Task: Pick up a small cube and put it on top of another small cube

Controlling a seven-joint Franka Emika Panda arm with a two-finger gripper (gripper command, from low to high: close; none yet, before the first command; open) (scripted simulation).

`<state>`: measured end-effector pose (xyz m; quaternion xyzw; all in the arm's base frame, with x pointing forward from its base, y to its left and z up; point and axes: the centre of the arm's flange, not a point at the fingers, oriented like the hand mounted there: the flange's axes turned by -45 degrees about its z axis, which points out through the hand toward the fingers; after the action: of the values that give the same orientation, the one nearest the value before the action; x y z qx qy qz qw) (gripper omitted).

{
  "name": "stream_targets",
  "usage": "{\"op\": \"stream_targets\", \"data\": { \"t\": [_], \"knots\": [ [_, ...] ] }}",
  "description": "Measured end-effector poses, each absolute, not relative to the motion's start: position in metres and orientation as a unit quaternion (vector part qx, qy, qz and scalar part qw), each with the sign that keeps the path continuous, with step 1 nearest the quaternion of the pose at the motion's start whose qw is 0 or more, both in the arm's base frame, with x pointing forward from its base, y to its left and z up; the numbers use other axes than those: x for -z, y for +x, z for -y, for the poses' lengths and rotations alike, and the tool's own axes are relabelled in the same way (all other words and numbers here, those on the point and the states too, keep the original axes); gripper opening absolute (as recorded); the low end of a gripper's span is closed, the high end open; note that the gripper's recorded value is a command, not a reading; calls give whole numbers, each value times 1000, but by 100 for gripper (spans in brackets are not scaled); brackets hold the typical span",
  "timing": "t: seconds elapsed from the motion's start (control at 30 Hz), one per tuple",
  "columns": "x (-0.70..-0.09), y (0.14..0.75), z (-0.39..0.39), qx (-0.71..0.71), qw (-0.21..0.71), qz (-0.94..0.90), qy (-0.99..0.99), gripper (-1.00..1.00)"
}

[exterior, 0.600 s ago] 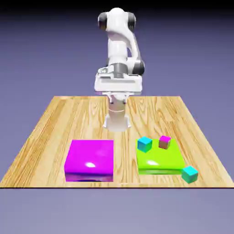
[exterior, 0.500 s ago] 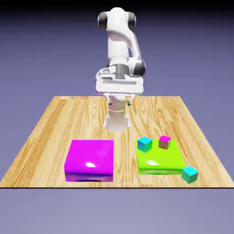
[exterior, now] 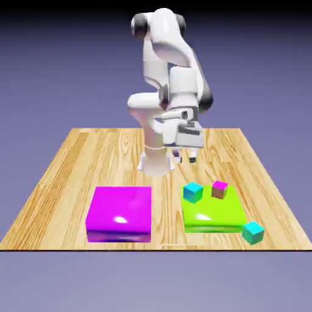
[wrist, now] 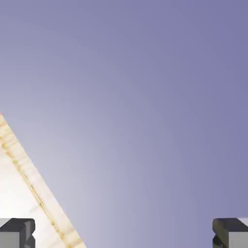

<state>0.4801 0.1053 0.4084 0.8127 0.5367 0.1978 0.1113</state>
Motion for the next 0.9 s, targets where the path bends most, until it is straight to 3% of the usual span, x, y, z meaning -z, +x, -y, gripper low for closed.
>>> {"op": "stream_targets", "data": {
  "t": [0.47, 0.9],
  "knots": [
    [-350, 521, -192, -65, 90, -825, 554, 0],
    [-286, 537, -269, 17, 16, -972, 233, 0]
  ]
}}
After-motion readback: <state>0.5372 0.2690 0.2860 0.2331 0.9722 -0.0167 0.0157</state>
